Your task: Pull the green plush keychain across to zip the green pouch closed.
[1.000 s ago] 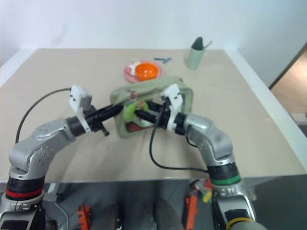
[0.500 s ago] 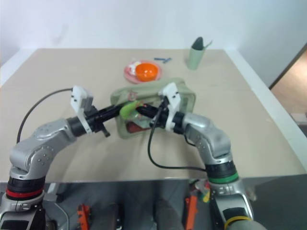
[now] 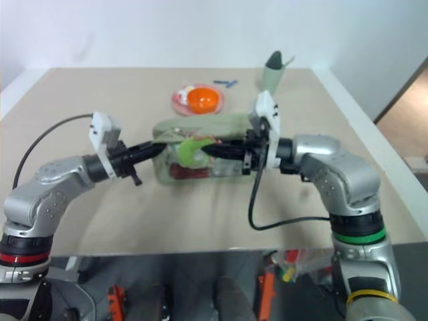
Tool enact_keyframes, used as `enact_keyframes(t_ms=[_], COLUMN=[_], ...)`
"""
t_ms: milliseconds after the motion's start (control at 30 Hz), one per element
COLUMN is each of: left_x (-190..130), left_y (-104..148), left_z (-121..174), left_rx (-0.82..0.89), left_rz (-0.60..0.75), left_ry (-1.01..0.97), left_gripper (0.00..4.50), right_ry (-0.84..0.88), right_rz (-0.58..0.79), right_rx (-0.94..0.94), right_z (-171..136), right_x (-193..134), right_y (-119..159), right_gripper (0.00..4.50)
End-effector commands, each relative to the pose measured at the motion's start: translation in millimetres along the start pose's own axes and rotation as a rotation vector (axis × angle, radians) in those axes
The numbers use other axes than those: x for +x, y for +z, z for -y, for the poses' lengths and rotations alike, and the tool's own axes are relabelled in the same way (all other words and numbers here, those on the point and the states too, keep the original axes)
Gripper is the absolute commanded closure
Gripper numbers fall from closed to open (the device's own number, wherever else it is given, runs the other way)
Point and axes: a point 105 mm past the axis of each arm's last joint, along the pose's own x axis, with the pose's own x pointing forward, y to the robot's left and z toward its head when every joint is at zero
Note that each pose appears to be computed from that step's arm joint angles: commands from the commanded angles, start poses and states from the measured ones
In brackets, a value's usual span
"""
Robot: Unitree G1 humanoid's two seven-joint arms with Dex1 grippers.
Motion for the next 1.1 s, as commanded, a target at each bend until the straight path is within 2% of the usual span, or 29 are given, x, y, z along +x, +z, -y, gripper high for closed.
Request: enact_keyframes(t_ms=[33,200,467,767,1100], left_x=[-3.4,5.8,13.8,24.1,23.4], left_y=[6.6,5.9,7.8,33.1,24.9], left_z=[-9.4,-1.5,3.8,-4.1,4.7], left_rx=[0.046,0.03,-0.015,-0.189,-0.22], left_rz=[0.006,0.025,0.068,0.21,0.159], left_ry=[0.019,-0.03,-0.033,0.079,0.064], left_gripper=[4.5,4.5,4.5,4.5,4.5], right_ry=[-0.007,-0.051,-0.175,-0.309,-0.447], right_rz=[0.05,0.043,-0.018,-0.061,-0.062], right_rx=[-0.165,-0.227,-0.274,-0.306,-0.349], right_z=[6.3,21.4,50.4,75.1,99.1], right_x=[-10.5,-9.0,-17.4,-35.2,-48.6], right_y=[41.1,50.4,40.6,23.1,12.3], right_gripper=[4.46,4.46,4.46,4.46,4.46])
